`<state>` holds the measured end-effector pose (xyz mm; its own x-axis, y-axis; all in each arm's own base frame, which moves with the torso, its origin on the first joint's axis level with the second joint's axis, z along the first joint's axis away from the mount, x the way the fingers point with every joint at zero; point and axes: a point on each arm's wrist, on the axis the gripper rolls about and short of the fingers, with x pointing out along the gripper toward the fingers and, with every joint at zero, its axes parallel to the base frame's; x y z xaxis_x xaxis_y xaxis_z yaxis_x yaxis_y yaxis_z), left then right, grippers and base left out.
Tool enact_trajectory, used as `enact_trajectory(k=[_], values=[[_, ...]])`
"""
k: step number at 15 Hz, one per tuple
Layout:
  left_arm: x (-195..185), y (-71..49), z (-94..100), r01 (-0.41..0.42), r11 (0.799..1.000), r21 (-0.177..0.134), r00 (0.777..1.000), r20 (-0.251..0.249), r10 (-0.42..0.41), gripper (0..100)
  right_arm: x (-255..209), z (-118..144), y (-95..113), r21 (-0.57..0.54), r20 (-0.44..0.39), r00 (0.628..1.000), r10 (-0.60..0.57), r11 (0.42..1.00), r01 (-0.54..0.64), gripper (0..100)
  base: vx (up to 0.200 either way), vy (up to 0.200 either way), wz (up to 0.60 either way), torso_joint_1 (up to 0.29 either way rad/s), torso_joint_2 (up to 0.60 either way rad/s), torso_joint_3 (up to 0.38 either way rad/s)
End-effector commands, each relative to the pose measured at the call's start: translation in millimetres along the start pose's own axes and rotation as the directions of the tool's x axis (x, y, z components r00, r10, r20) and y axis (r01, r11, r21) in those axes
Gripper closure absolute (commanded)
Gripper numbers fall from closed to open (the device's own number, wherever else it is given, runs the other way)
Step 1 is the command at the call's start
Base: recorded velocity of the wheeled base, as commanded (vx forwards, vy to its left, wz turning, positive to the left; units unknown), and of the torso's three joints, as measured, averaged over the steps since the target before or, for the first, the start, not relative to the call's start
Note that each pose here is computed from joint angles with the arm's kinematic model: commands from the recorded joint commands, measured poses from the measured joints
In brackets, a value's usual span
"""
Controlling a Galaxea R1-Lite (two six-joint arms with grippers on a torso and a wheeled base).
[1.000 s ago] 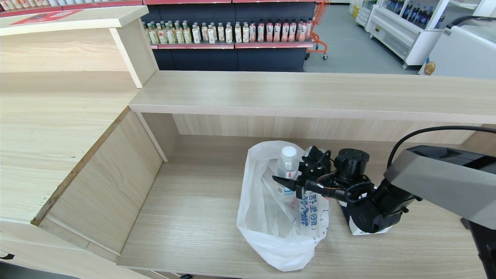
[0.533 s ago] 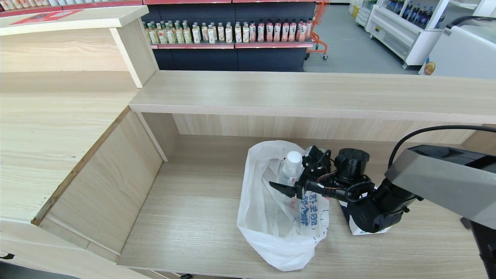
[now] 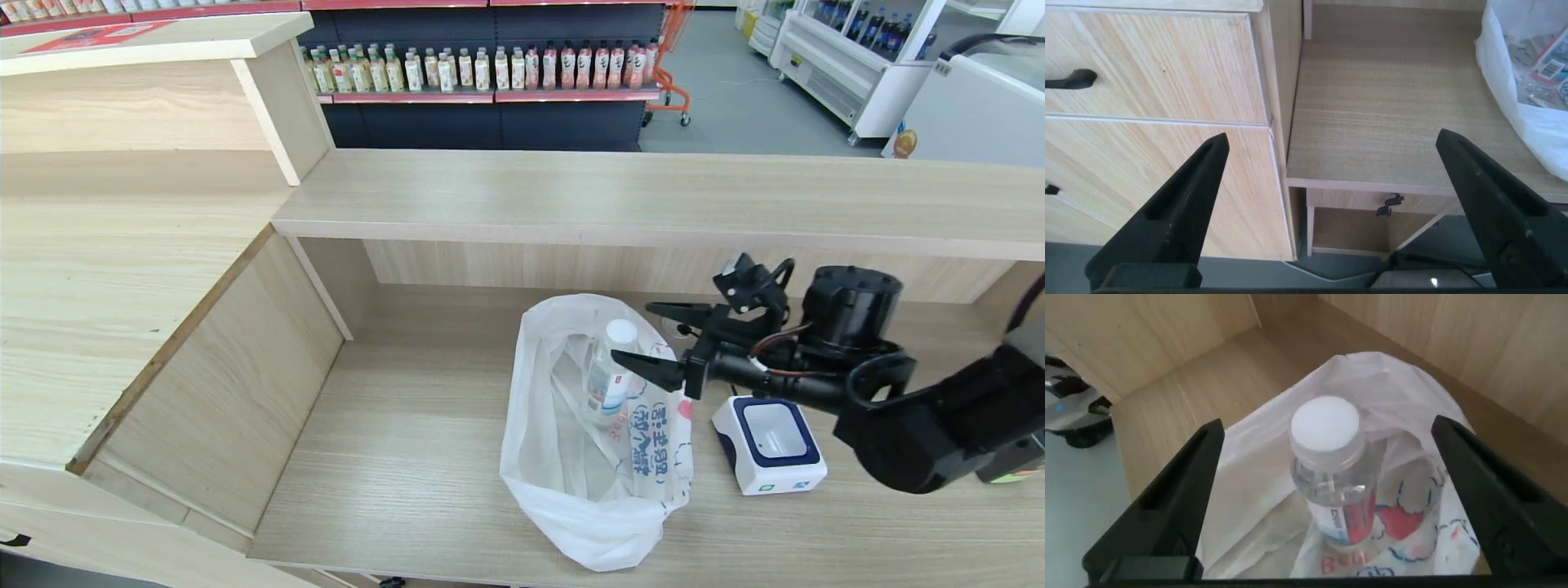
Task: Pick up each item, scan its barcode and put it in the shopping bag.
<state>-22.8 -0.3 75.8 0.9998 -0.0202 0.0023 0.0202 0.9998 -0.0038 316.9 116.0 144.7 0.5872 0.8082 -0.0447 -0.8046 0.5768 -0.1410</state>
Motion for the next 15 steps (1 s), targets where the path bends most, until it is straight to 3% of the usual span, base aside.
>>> enact_trajectory(k=[1,2,3,4,6,9,15], values=[[0,0.0,0.1,0.000,1.000,-0.001,1.000,-0.001,0.000,0,-67,45,5,0.020,0.014,0.984,-0.177,0.984,0.176,0,0.000,0.000,0.00,0.000,0.00,0.000],[0,0.0,0.1,0.000,1.000,-0.001,1.000,-0.001,0.000,0,-94,51,5,0.046,-0.043,0.961,-0.272,0.961,0.274,0,0.000,0.000,0.00,0.000,0.00,0.000],[0,0.0,0.1,0.000,1.000,-0.001,1.000,-0.001,0.000,0,-96,51,5,0.048,-0.046,0.960,-0.277,0.959,0.279,0,0.000,0.000,0.00,0.000,0.00,0.000],[0,0.0,0.1,0.000,1.000,-0.001,1.000,-0.001,0.000,0,-139,54,6,0.086,-0.150,0.907,-0.394,0.908,0.409,0,0.000,0.000,0.00,0.000,0.00,0.000],[0,0.0,0.1,0.000,1.000,-0.001,1.000,-0.001,0.000,0,-173,41,5,0.106,-0.238,0.816,-0.526,0.822,0.560,0,0.000,0.000,0.00,0.000,0.00,0.000],[0,0.0,0.1,0.000,1.000,-0.001,1.000,-0.001,0.000,0,-200,26,7,0.124,-0.296,0.739,-0.605,0.743,0.657,0,0.000,0.000,0.00,0.000,0.00,0.000],[0,0.0,0.1,0.000,1.000,-0.007,1.000,-0.001,0.000,0,-208,14,5,0.146,-0.341,0.708,-0.618,0.709,0.690,0,0.000,0.000,0.00,0.000,0.00,0.000]])
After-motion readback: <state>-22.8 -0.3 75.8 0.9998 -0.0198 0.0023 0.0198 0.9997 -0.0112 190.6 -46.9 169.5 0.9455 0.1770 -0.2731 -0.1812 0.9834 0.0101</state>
